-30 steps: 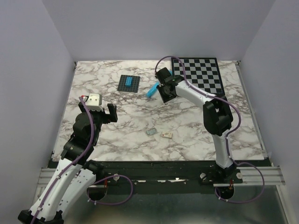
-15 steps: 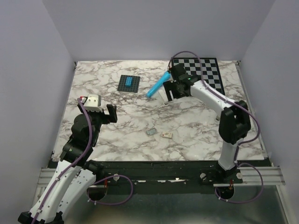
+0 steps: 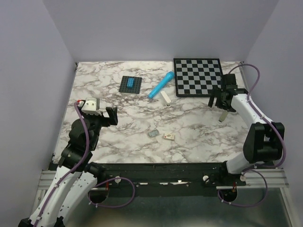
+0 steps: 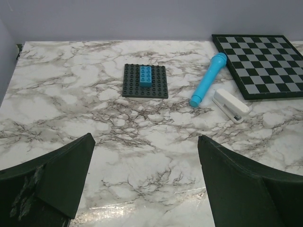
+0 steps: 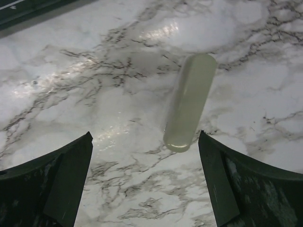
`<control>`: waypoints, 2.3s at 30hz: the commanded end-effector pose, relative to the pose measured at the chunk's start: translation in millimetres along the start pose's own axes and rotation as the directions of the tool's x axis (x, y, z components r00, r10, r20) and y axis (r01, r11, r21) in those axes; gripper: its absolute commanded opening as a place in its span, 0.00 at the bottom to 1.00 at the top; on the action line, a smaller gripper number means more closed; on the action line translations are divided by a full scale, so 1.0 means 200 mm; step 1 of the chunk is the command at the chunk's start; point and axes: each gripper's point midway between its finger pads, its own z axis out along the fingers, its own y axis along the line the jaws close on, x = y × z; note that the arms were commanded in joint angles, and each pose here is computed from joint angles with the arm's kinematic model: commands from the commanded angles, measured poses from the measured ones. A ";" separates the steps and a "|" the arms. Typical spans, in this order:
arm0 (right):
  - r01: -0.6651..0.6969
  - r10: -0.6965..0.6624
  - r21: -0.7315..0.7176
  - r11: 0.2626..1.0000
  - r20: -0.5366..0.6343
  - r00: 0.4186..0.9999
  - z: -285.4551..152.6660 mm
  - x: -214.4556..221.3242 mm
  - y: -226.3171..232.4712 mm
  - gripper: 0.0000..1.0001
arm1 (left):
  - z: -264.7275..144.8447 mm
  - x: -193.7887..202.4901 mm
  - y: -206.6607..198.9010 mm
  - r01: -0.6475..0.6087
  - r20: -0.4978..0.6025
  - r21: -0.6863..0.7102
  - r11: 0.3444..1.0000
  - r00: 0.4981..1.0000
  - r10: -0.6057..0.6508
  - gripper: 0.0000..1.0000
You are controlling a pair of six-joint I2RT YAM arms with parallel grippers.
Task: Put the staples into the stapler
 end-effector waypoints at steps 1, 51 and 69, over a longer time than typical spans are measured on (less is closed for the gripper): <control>-0.133 0.130 0.062 0.989 0.052 0.990 0.05 -0.02 -0.12 0.99 | -0.01 -0.02 -0.01 0.017 0.027 0.022 1.000 0.999 -0.017 0.99; 0.807 -0.683 -0.575 0.134 0.537 0.495 -0.37 0.46 1.48 0.13 | 0.02 0.15 -0.41 -0.093 -0.031 0.485 0.869 0.992 0.124 0.99; 0.858 -0.748 -0.513 -0.036 0.582 0.317 -0.29 0.56 1.65 0.65 | 0.08 0.28 -0.50 -0.107 -0.073 0.587 0.803 0.980 0.184 0.98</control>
